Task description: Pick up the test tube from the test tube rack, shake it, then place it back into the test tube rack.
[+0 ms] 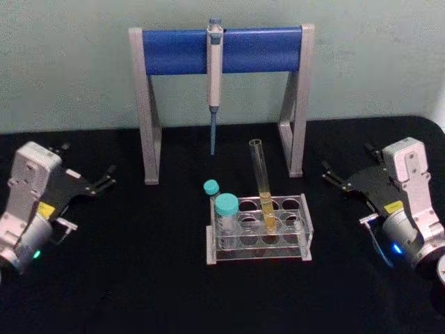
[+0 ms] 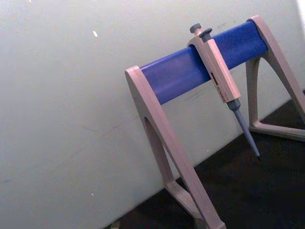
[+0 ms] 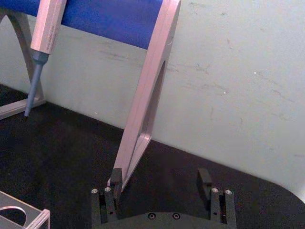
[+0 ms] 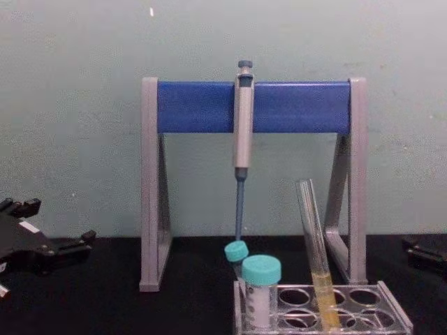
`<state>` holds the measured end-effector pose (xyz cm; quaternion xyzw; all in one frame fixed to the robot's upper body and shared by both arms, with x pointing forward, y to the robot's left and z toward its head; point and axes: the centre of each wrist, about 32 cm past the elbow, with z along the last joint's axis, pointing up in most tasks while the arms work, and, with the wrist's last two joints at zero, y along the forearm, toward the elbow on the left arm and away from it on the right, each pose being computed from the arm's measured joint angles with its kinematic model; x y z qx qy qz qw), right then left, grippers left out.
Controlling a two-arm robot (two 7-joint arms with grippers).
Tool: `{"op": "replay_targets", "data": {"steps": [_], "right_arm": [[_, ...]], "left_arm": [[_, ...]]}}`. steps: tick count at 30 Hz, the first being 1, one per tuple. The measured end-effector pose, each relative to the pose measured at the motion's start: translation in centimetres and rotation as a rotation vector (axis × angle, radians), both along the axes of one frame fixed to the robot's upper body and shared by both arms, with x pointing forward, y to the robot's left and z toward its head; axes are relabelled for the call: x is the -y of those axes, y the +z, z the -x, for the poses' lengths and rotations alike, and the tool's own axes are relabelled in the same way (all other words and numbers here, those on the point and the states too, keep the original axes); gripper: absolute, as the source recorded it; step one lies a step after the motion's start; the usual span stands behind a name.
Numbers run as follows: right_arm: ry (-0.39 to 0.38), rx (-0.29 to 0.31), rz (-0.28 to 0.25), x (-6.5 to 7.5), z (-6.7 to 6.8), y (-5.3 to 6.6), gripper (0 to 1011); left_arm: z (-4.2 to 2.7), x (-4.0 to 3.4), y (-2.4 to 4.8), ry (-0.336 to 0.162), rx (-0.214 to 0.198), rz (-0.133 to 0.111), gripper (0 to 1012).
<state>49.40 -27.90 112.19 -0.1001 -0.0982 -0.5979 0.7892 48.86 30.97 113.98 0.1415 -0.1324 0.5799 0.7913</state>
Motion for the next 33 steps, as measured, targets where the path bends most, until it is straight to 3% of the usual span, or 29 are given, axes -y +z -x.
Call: {"op": "replay_targets", "data": {"steps": [33], "right_arm": [[0.0,0.0,0.0,0.0,0.0,0.0,1000]], "left_arm": [[0.0,0.0,0.0,0.0,0.0,0.0,1001]]}}
